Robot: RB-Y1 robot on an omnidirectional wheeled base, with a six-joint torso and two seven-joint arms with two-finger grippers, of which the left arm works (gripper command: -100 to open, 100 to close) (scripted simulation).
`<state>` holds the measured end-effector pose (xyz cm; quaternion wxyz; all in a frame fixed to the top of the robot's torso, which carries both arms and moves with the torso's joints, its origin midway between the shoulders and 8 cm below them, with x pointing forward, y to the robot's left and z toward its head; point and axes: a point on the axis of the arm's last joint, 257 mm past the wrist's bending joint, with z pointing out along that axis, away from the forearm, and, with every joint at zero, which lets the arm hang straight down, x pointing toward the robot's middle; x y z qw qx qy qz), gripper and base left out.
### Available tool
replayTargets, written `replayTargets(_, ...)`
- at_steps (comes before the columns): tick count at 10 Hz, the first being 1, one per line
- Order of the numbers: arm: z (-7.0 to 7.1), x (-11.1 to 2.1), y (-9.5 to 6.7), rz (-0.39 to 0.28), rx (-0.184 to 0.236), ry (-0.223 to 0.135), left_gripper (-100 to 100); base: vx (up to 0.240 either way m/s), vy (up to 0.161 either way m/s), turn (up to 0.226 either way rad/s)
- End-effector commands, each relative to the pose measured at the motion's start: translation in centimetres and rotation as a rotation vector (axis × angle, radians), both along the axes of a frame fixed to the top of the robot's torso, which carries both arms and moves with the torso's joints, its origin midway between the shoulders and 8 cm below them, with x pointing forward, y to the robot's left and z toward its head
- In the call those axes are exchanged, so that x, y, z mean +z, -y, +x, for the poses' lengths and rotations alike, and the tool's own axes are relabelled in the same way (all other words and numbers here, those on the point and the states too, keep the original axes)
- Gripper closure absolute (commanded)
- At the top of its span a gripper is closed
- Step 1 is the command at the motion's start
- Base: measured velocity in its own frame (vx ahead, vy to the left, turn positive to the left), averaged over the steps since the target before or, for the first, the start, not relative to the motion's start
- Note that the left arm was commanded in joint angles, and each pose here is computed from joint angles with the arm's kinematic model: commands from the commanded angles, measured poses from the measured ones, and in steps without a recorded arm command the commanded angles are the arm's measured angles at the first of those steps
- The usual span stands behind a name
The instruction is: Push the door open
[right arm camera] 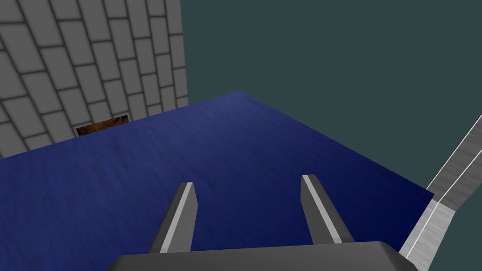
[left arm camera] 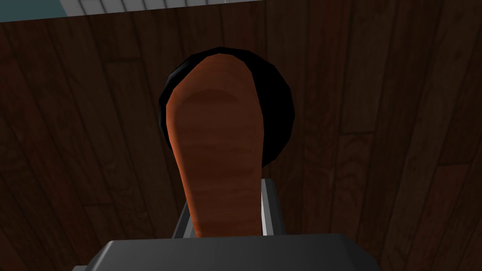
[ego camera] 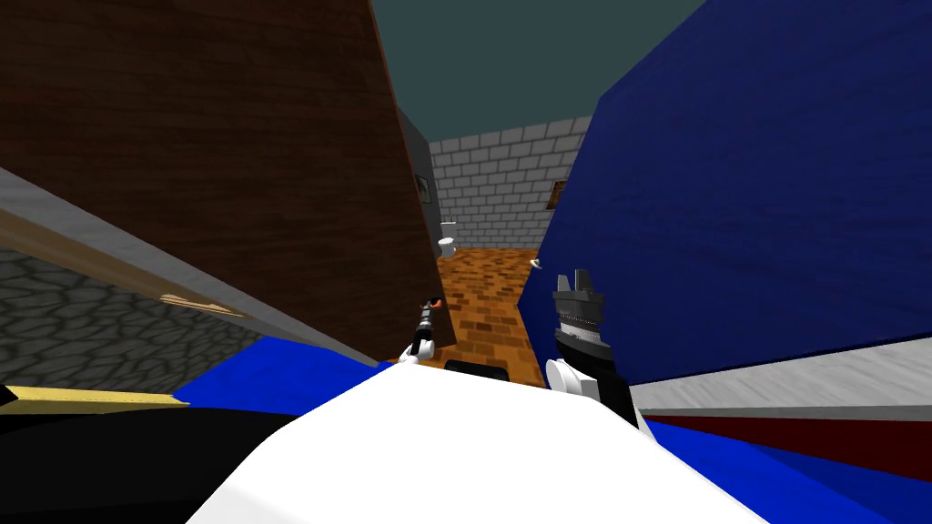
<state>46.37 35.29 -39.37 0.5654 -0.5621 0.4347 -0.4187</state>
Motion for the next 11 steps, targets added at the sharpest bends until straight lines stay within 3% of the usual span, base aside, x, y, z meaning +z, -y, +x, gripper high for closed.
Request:
replayTargets(1,-0.3,0.7,-2.3,0.011,0.042,0.017,100,0.208,-0.091,0.106)
replayTargets(11,-1.9,0.2,-5.9,-0.016,0.157,0.016,100,0.182,-0.054,0.061)
